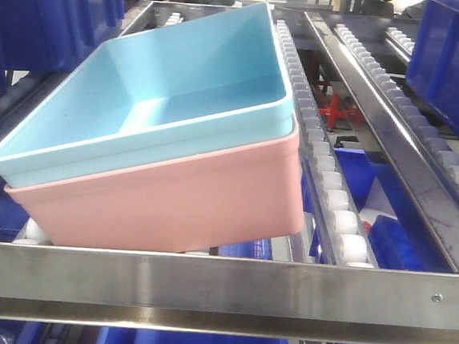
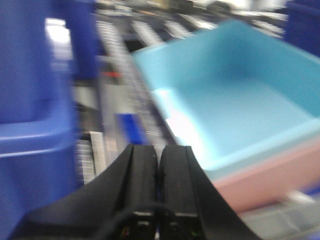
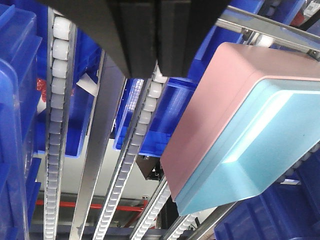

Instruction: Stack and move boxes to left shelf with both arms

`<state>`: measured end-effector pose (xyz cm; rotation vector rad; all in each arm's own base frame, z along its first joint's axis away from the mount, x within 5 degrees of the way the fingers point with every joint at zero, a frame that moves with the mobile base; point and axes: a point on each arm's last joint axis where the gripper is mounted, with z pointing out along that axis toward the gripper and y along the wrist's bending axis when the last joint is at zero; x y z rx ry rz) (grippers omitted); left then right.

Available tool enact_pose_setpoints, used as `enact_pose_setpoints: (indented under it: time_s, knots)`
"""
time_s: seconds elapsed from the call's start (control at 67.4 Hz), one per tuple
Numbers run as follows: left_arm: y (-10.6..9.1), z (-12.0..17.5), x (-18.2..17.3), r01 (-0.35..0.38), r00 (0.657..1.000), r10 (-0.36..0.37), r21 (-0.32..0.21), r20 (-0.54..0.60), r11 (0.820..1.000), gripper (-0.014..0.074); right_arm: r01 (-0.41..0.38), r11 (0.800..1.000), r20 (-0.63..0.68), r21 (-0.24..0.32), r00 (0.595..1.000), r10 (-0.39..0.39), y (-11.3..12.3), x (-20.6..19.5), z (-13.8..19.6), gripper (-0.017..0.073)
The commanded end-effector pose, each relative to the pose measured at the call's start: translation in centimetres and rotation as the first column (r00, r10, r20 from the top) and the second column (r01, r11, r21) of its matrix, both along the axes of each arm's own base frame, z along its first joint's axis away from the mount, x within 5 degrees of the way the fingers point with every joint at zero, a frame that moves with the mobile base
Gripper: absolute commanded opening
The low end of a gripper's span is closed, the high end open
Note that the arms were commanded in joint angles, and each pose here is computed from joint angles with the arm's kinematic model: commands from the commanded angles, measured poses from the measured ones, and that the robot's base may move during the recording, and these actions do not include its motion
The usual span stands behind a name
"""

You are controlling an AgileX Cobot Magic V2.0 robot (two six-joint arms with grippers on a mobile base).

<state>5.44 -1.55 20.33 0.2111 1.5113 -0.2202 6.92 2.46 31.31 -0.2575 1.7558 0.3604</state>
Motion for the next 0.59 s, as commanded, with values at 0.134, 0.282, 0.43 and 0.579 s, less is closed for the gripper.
enact_pose_setpoints:
  time_s: [0.134, 0.282, 0.43, 0.579]
  knots:
    - [1.1, 0.8, -0.02, -0.179, 0.967, 0.185, -0.046, 0.177, 0.983, -0.0006, -0.03, 0.999, 0.102, 0.013, 0.994, 0.029, 0.19, -0.09, 1.53, 0.0055]
    - [1.07, 0.8, -0.02, -0.175, 0.967, 0.181, -0.046, 0.177, 0.983, -0.0006, -0.031, 0.999, 0.102, 0.013, 0.994, 0.029, 0.19, -0.09, 1.54, 0.0055]
    - [1.07, 0.8, -0.02, -0.175, 0.967, 0.181, -0.046, 0.177, 0.983, -0.0006, -0.031, 0.999, 0.102, 0.013, 0.994, 0.029, 0.19, -0.09, 1.54, 0.0055]
    - [1.07, 0.8, -0.02, -0.175, 0.967, 0.181, -0.046, 0.177, 0.983, -0.0006, -0.031, 0.999, 0.102, 0.013, 0.994, 0.029, 0.19, -0.09, 1.54, 0.0055]
